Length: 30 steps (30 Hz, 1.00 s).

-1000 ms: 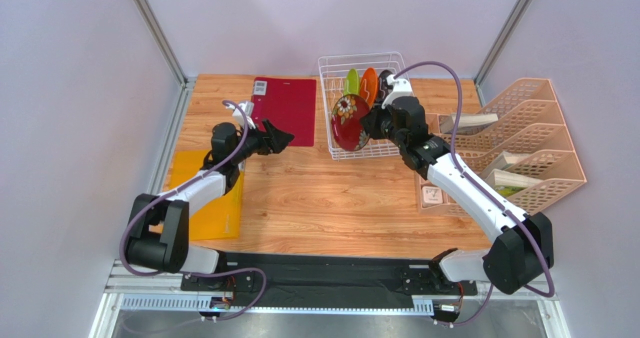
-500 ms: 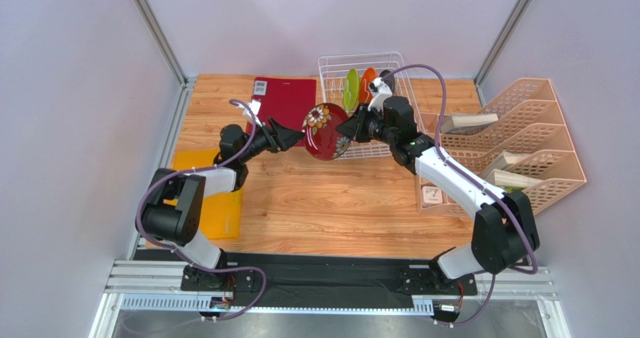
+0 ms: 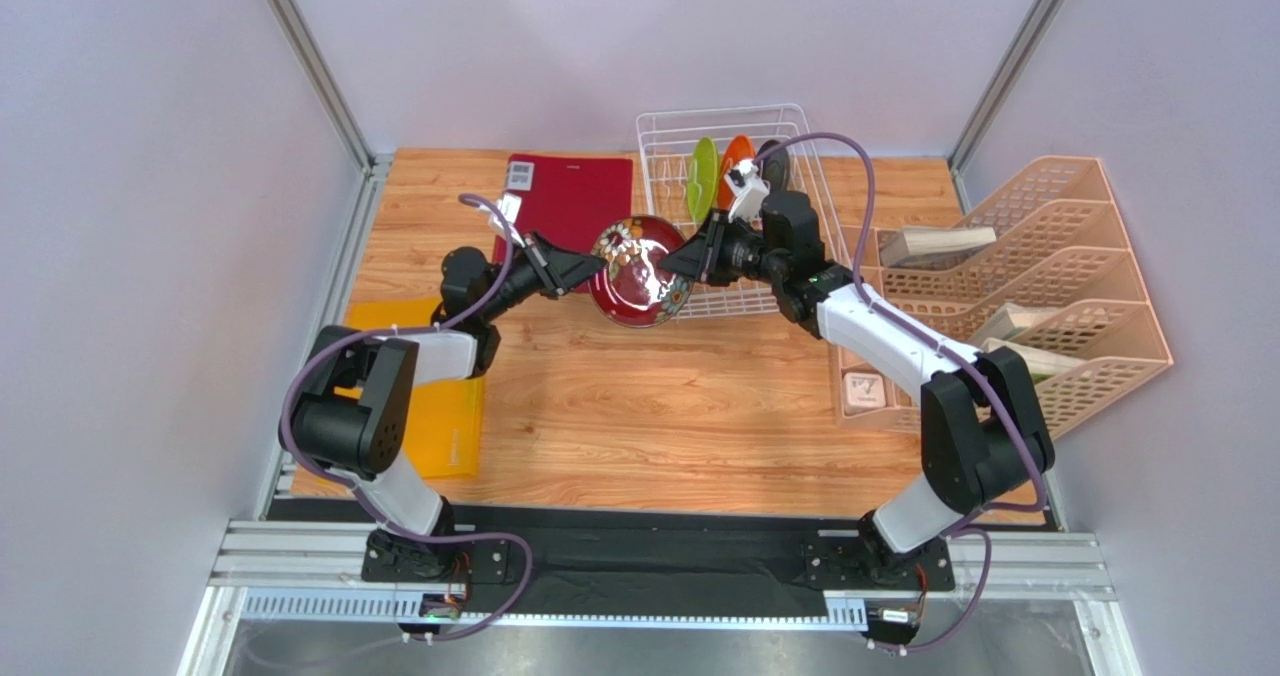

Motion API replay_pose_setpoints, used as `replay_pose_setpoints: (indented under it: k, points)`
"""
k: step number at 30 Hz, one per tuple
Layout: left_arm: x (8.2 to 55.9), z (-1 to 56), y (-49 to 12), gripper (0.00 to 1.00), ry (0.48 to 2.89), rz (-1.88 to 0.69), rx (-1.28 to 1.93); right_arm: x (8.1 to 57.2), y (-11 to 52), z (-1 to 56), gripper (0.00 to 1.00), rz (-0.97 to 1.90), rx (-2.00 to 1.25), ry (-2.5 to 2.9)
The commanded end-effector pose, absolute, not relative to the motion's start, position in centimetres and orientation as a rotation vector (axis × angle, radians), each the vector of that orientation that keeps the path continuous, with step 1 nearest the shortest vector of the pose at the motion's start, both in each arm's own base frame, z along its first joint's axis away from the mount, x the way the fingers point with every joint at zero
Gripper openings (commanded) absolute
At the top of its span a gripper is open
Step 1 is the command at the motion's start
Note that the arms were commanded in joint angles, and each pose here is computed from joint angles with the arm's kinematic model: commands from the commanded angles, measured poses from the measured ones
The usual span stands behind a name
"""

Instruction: Unload the plates from the dish rack

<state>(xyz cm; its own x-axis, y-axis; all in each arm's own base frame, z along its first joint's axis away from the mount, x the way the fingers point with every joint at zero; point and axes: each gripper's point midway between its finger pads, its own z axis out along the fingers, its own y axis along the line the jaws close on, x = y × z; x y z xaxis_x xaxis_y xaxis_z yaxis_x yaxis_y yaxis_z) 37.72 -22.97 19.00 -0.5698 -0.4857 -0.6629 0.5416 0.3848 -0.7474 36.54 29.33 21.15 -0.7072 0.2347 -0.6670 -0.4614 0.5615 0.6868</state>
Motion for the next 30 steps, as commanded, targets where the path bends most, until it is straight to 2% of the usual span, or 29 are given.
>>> replay_pose_setpoints:
  k: [1,2,5,7,8,9,11,13,30]
  points:
    - [37.1,20.3,-24.0,0.0,1.654,-1.297,0.194,36.1,32.1,25.0,0.0,1.308,-0.297,1.908]
    - [37.0,20.8,-23.8,0.0,1.645,-1.276,0.196,36.0,32.3,24.9,0.01,1.317,-0.302,1.911]
    - [36.8,21.0,-23.4,0.0,1.664,-1.212,0.21,36.2,32.4,24.6,0.17,1.323,-0.3,1.921]
    - [36.5,21.0,-23.0,0.0,1.688,-1.164,0.217,36.4,32.5,24.4,0.2,1.32,-0.3,1.929]
    - [36.7,20.9,-22.7,0.0,1.697,-1.134,0.205,36.4,32.5,24.2,0.25,1.318,-0.297,1.936]
    - [36.5,20.3,-22.4,0.0,1.733,-1.105,0.206,36.5,32.5,24.3,0.36,1.313,-0.294,1.937]
    - [36.4,20.8,-21.8,0.0,1.735,-1.057,0.206,36.7,32.4,23.9,0.38,1.296,-0.286,1.951]
    - [36.0,20.8,-21.3,0.0,1.754,-1.013,0.213,37.0,32.3,23.6,0.45,1.277,-0.283,1.96]
    - [35.8,20.4,-19.3,0.0,1.819,-0.864,0.186,38.8,30.2,21.4,0.52,1.143,-0.203,2.033]
